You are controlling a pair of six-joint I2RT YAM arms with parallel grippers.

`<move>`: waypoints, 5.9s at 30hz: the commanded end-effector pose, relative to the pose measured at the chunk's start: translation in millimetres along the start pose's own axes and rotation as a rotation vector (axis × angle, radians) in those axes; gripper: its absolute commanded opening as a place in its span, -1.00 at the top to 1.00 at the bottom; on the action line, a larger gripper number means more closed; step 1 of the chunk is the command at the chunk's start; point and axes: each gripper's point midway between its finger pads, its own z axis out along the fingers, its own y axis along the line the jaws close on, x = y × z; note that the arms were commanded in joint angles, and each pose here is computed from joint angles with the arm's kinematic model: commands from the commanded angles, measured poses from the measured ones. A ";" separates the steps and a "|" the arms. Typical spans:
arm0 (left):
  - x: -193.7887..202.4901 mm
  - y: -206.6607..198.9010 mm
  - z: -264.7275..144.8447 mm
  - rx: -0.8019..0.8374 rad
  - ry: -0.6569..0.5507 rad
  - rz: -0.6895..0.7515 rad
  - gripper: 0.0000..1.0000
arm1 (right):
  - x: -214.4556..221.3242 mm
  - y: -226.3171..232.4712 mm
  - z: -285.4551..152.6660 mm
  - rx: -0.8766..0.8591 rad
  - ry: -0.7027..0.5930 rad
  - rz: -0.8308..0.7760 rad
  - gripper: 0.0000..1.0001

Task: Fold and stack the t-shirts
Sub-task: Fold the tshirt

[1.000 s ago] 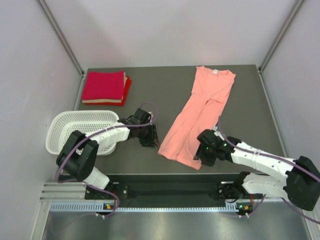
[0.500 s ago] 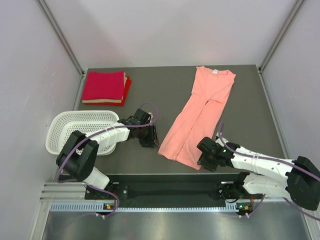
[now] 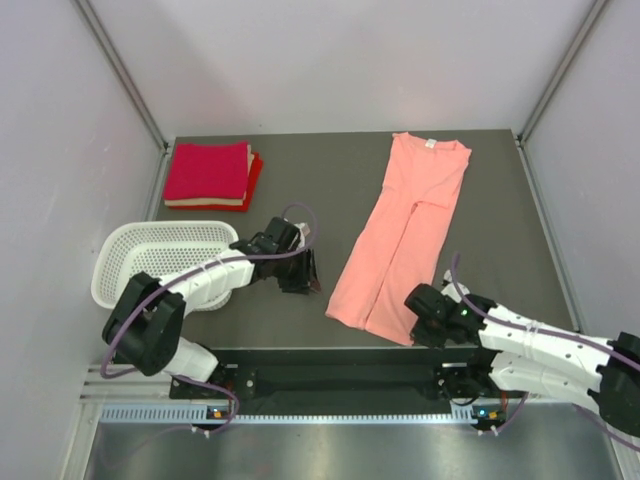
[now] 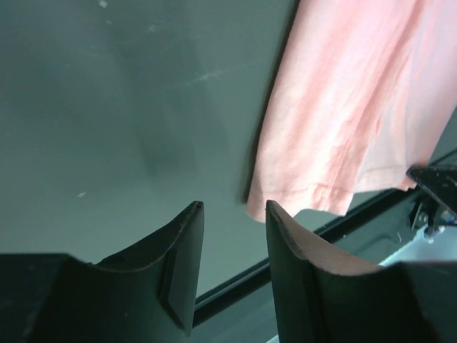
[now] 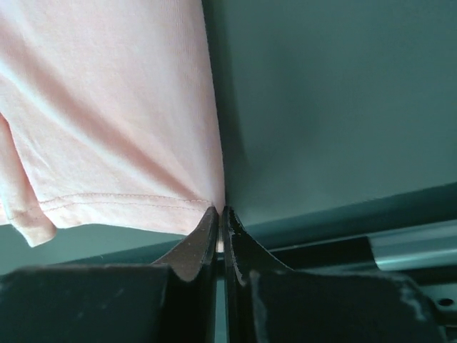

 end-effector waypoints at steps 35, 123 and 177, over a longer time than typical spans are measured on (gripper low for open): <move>62.4 -26.6 42.0 0.199 0.202 -0.065 0.11 | -6.5 -23.6 -23.9 0.060 -0.025 -0.058 1.00; -307.0 -140.6 116.9 0.673 -0.208 -0.079 1.00 | -343.3 53.5 7.3 -0.120 -0.489 -0.146 0.98; -117.5 -55.6 111.5 0.282 0.091 0.068 1.00 | -221.5 8.2 -26.9 -0.174 -0.189 -0.097 0.22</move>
